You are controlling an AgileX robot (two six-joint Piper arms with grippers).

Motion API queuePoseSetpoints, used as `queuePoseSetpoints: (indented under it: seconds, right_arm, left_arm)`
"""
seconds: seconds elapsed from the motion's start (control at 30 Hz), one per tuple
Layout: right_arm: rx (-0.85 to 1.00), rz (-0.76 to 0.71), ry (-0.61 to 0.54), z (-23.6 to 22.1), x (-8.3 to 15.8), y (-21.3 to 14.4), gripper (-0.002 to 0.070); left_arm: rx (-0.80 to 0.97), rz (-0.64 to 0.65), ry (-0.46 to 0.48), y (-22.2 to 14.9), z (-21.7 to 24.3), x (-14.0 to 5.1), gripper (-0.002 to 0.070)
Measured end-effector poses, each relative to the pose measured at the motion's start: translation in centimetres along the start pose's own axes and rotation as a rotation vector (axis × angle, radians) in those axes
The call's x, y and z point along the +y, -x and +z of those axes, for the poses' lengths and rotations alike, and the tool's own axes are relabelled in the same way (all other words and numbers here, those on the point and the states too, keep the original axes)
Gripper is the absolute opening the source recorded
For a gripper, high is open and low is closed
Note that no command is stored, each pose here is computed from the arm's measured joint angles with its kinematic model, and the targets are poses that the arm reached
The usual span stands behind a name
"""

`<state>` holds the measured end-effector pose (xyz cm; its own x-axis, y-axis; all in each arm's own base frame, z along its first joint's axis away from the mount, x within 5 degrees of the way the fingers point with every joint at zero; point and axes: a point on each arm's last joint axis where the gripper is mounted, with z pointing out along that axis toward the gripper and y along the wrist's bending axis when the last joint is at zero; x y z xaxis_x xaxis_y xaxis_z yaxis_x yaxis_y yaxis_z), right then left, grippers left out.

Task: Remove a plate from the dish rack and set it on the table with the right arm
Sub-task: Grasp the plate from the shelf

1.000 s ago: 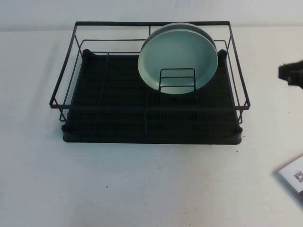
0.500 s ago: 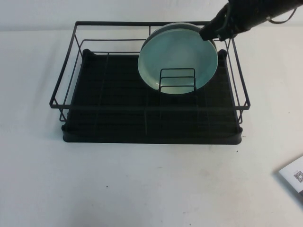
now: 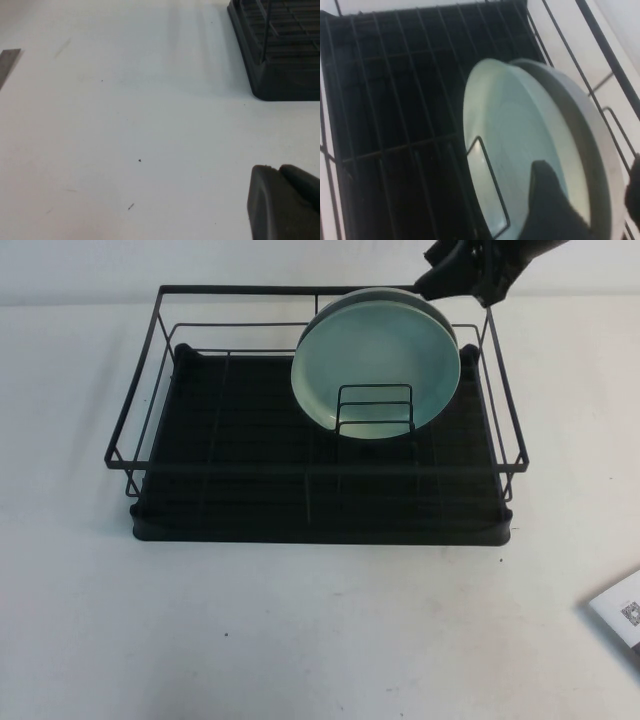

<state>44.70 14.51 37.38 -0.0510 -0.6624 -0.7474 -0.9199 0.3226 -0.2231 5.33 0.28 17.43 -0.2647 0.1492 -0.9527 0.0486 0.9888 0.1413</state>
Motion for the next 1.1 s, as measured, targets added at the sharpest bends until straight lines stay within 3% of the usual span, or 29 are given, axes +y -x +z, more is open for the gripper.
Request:
queuePoseSetpoints:
  seconds: [0.07, 0.57, 1.1]
  right_arm:
    - [-0.012, -0.015, 0.017, 0.5, 0.1, 0.0, 0.0318]
    - [0.062, -0.07, 0.036, 6.4, 0.8, -1.0, 0.0317]
    - [-0.015, -0.1, -0.037, 3.0, 1.2, 1.8, 0.0316]
  left_arm:
    - [0.0, 0.0, 0.0, 0.0, 0.0, 0.0, -0.0006]
    - [0.0, 0.0, 0.0, 0.0, 0.0, 0.0, -0.0006]
    - [0.0, 0.0, 0.0, 0.0, 0.0, 0.0, -0.0006]
